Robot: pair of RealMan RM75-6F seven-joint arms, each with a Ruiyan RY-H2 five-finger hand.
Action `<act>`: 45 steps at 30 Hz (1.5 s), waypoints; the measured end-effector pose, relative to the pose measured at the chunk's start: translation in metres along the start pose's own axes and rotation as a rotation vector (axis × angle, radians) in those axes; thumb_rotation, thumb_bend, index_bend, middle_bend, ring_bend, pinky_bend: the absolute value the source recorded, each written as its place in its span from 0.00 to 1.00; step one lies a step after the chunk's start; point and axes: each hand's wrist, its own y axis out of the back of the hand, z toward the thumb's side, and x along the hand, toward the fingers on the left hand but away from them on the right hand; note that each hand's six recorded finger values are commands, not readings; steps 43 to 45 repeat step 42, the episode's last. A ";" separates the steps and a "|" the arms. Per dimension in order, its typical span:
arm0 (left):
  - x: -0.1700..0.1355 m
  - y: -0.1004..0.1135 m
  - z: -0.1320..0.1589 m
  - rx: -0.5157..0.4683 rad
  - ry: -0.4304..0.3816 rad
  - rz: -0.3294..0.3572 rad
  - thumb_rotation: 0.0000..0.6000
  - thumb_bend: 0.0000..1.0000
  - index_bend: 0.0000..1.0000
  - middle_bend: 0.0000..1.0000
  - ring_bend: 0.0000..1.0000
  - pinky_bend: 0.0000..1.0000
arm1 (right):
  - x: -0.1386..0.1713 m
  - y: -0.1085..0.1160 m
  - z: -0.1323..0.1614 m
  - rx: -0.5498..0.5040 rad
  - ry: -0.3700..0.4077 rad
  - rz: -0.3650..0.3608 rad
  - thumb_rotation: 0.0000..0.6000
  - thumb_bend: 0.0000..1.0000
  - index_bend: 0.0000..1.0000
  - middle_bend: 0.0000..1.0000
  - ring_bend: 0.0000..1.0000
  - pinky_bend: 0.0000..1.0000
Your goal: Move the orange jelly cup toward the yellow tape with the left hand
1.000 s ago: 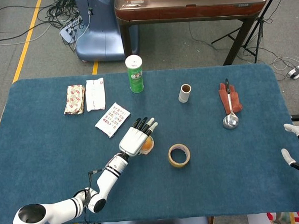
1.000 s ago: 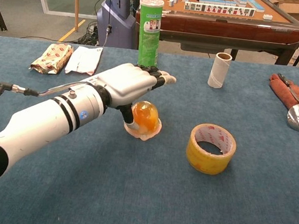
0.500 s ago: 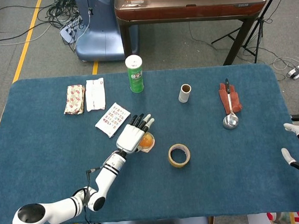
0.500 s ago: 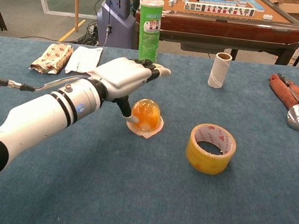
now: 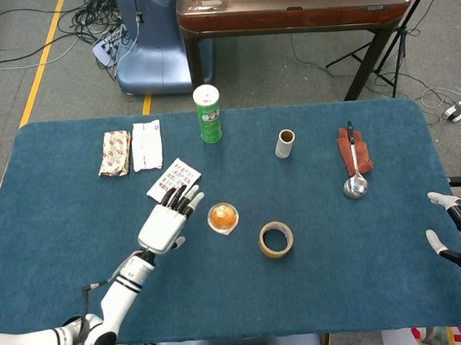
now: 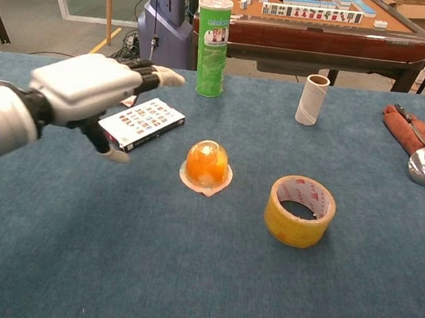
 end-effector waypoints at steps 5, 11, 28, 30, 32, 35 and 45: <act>-0.050 0.007 -0.038 0.056 0.062 -0.003 1.00 0.00 0.00 0.00 0.00 0.17 | -0.001 -0.007 0.002 0.014 0.020 0.046 1.00 0.30 0.24 0.32 0.29 0.43; -0.096 0.011 -0.074 0.117 0.143 -0.033 1.00 0.00 0.00 0.05 0.11 0.33 | -0.003 -0.014 0.004 0.037 0.030 0.081 1.00 0.30 0.24 0.32 0.29 0.43; -0.214 0.024 -0.135 0.120 0.467 -0.063 1.00 0.00 0.19 0.26 0.26 0.46 | -0.003 -0.017 0.002 0.133 -0.010 0.091 1.00 0.30 0.31 0.35 0.29 0.43; -0.226 0.024 -0.141 0.119 0.499 -0.059 1.00 0.00 0.19 0.26 0.26 0.46 | -0.003 -0.018 0.001 0.171 -0.021 0.084 1.00 0.30 0.31 0.36 0.29 0.43; -0.234 0.021 -0.146 0.116 0.516 -0.059 1.00 0.00 0.20 0.26 0.26 0.47 | -0.003 -0.019 0.001 0.200 -0.035 0.078 1.00 0.30 0.31 0.36 0.29 0.43; -0.246 0.015 -0.155 0.122 0.540 -0.073 1.00 0.00 0.20 0.26 0.26 0.48 | -0.004 -0.020 -0.001 0.208 -0.063 0.074 1.00 0.30 0.31 0.36 0.29 0.43; -0.248 0.010 -0.152 0.123 0.539 -0.065 1.00 0.00 0.19 0.25 0.26 0.48 | -0.005 -0.022 -0.006 0.172 -0.112 0.109 1.00 0.30 0.31 0.36 0.29 0.43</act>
